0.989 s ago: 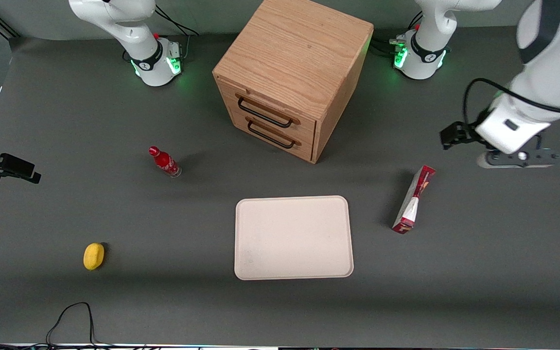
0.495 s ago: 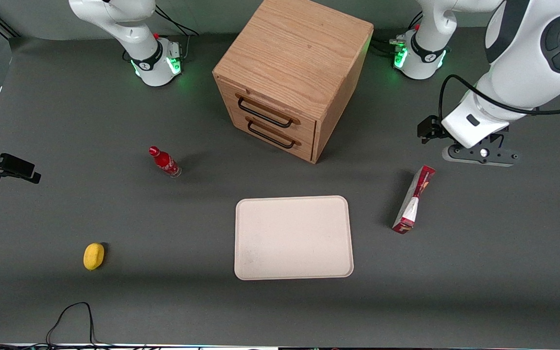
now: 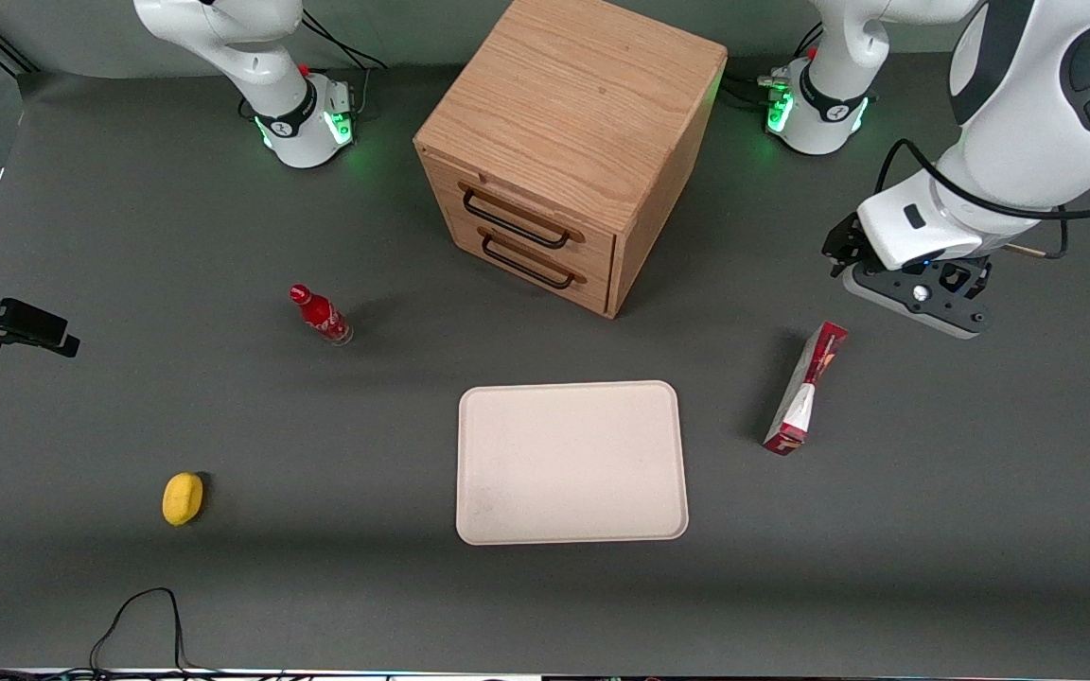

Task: Place red cookie box on tray
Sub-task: 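Move the open left gripper down over the red-and-white cookie box, then close the left gripper on the box end and lift it upright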

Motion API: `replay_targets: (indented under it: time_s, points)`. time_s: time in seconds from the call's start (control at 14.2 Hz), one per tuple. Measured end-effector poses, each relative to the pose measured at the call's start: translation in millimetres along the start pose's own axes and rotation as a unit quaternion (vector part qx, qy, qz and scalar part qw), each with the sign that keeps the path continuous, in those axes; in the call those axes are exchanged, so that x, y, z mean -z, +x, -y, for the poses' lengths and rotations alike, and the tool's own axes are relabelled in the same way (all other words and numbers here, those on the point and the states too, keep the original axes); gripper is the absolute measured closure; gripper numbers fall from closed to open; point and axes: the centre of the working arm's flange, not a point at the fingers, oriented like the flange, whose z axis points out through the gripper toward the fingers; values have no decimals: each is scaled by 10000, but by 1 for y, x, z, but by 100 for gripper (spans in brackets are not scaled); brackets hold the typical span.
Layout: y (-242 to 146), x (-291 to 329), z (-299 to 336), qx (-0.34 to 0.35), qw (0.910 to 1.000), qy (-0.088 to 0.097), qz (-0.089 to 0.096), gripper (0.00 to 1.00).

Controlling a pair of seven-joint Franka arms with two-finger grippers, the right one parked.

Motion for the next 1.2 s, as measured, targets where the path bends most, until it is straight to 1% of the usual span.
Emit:
replay_targets:
  time_s: [0.21, 0.28, 0.42, 0.49, 0.71, 0.85, 1.2]
  points:
    - [1, -19, 3, -207, 9998, 0, -6, 0]
    - [2, -32, 4, -219, 9998, -1, -7, 0]
    - [0, -63, 7, -212, 9998, -21, 56, 0]
    - [-1, -78, 9, -212, 9998, -19, 41, 0]
    - [-1, -127, 12, -209, 9996, 43, -195, 0]
    - [-6, -169, 13, -209, 9995, 56, -244, 0]
    - [-2, -247, 15, -221, 9996, 28, -165, 0]
